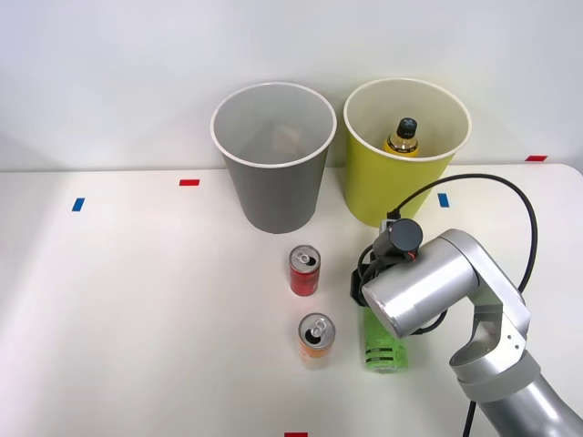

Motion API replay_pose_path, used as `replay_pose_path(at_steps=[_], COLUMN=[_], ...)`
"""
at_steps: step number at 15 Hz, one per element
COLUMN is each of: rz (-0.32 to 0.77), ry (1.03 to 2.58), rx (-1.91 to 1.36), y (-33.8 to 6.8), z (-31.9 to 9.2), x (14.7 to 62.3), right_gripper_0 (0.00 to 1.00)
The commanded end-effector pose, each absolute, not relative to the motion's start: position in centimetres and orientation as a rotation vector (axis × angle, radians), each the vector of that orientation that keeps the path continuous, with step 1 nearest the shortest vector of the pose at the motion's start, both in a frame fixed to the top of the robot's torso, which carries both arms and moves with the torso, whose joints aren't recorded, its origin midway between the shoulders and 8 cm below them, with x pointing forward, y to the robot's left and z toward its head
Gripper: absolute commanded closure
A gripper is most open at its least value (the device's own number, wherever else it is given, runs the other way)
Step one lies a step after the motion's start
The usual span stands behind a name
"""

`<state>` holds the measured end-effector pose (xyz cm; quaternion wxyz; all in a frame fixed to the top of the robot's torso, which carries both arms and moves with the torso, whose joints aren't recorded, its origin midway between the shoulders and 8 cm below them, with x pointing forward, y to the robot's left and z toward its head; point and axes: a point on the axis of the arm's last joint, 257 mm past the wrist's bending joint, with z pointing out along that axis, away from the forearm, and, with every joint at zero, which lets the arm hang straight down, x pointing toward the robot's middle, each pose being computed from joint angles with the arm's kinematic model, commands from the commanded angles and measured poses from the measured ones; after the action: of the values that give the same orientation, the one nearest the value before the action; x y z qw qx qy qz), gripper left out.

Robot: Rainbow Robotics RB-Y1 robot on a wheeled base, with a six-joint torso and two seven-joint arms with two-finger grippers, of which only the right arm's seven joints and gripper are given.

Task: Put cans in the gray bin, plastic bottles in the light green bin

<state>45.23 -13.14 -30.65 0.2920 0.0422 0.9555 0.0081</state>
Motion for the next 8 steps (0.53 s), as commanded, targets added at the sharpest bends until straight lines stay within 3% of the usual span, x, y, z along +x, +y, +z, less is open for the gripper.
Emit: replay_pose_path(at_steps=[1, 8], rz=[0.042, 0.22], ry=[2.502, 2.335], rx=[0.064, -0.009], y=[-12.5, -11.1], z=[-28.7, -21.0], x=[45.6, 45.0], right_gripper_0=[1.0, 1.0])
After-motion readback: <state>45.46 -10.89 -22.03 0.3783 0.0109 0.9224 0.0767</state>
